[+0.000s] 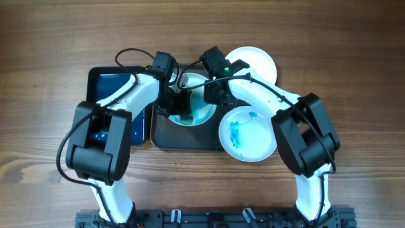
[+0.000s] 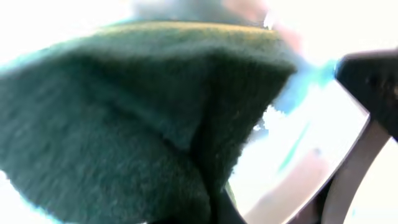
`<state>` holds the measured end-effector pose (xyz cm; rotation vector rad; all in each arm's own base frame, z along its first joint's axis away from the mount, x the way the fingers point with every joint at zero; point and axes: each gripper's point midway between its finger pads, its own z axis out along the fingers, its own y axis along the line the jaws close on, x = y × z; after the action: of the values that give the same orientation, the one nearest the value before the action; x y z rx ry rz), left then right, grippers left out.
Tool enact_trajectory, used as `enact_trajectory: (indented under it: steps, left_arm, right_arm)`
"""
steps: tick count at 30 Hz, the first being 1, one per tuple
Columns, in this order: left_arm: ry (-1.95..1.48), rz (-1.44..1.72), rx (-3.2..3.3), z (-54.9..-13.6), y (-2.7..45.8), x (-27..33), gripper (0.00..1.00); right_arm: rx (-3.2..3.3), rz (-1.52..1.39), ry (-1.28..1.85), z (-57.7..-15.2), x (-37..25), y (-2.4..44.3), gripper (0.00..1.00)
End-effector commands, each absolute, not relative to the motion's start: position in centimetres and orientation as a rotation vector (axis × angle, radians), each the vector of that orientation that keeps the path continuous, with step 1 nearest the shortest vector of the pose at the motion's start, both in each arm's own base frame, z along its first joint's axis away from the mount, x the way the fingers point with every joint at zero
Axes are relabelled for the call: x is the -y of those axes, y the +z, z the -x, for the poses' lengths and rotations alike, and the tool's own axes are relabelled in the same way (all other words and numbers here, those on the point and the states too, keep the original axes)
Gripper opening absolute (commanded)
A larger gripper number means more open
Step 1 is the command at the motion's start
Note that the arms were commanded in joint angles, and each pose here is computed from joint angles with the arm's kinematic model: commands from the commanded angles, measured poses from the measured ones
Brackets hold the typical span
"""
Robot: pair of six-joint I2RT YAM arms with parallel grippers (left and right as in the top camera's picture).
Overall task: Clean dirty plates on tray and stack at the side
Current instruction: 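Scrub the left plate again with the sponge in left gripper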
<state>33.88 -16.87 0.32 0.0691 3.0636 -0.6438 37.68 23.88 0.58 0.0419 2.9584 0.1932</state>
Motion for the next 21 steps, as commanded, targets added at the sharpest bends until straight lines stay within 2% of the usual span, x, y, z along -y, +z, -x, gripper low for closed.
enact_trajectory:
  steps: [1, 4, 8, 9, 12, 14, 17, 21]
  left_arm:
    - [-0.071, 0.566, -2.96, -36.8, -2.4, 9.2, 0.04]
    - [0.178, 0.766, -2.862, -36.5, -2.2, 5.8, 0.04]
    - [0.108, 0.713, -2.991, -34.3, -2.5, 7.7, 0.04]
    - [0.007, 0.612, -3.067, -33.5, -2.6, 9.4, 0.04]
    - [-0.608, 0.008, -3.213, -30.6, -1.3, 17.5, 0.04]
    - [-0.76, -0.124, -3.191, -29.9, -0.6, 19.5, 0.04]
    - [-0.803, -0.125, -3.12, -31.8, 0.6, 20.0, 0.04]
    - [-0.809, 0.003, -2.981, -37.4, 6.2, 17.4, 0.04]
  right_arm:
    - [-2.973, -0.05, 0.081, -37.3, -22.1, -0.8, 0.04]
    - [-2.973, -0.045, 0.08, -37.3, -22.1, -0.8, 0.04]
    - [-2.967, -0.045, 0.086, -37.5, -22.2, -0.8, 0.04]
    - [-2.967, -0.045, 0.087, -37.5, -22.2, -0.8, 0.04]
    - [-2.985, 0.018, 0.15, -37.1, -23.0, -0.8, 0.04]
    - [-3.013, 0.092, 0.24, -36.5, -24.0, -0.7, 0.04]
    - [-3.044, 0.176, 0.379, -35.5, -25.5, -0.5, 0.04]
    - [-3.057, 0.193, 0.402, -35.1, -25.7, -0.4, 0.04]
